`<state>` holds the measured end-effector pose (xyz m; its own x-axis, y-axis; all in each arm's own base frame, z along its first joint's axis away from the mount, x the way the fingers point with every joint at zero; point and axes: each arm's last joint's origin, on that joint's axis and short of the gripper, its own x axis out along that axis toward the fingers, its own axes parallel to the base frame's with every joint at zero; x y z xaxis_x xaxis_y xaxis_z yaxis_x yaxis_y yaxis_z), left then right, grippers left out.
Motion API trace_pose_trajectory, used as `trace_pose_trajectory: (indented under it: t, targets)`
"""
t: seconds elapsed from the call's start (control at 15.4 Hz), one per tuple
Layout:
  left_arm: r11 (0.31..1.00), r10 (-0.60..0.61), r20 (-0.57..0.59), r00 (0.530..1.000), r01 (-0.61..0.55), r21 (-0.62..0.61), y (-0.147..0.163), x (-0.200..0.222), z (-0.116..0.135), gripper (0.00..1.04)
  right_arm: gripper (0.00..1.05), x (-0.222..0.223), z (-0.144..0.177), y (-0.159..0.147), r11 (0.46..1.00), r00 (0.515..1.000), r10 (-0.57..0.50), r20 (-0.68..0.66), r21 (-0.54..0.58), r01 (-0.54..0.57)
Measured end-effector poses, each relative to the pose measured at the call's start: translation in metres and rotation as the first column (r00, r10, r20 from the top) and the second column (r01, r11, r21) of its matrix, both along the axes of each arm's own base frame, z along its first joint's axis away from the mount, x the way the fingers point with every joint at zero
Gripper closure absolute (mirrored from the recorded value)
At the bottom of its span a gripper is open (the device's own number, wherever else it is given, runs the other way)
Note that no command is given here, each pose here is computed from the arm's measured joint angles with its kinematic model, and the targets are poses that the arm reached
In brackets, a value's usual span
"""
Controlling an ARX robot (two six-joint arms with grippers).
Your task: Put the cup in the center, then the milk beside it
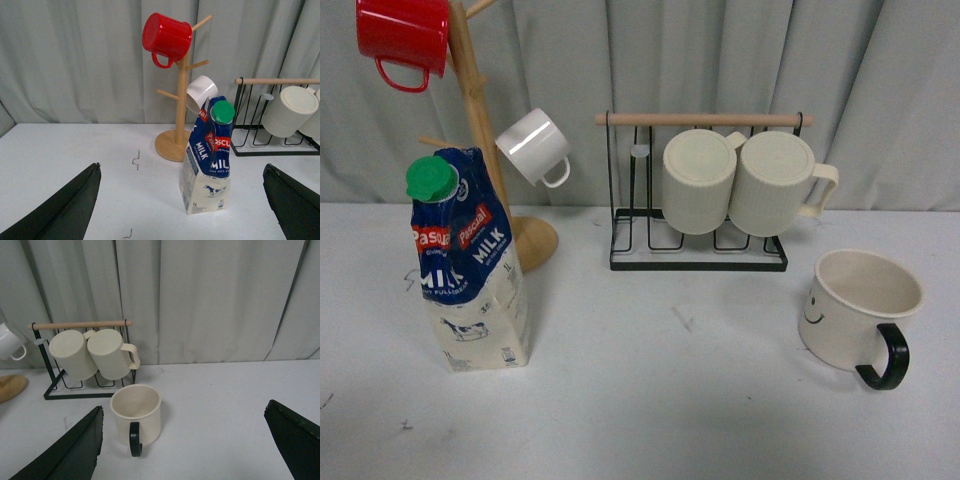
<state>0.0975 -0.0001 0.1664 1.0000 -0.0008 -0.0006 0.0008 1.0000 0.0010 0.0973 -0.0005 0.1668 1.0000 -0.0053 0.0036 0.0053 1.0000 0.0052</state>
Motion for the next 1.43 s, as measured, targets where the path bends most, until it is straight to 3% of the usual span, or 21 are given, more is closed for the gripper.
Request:
trace_pose_trajectory:
  t: [1.04,1.1,1.17,1.43]
  targets:
    - [1.0,0.0,0.0,1.0,0.0,0.0,0.0,0.0,0.0,0.07,0.06,0.0,0.0,0.0,1.0,1.0,0.0,0.0,0.0,0.0]
    - [1.0,0.0,0.002,1.0,0.0,0.0,0.0,0.0,0.0,0.07,0.06,0.015,0.01,0.0,0.998,0.929,-0.061,-0.365,-0.055,0.044]
    - [1.0,0.001,0.0,1.0,-0.001,0.0,0.0,0.0,0.0,0.07,0.06,0.062,0.04,-0.005,0.999,0.896,-0.031,-0.443,-0.036,0.017]
    - [1.0,0.001,0.0,1.0,-0.001,0.0,0.0,0.0,0.0,0.07,0.06,0.128,0.035,-0.004,1.0,0.794,0.016,-0.608,0.001,-0.02]
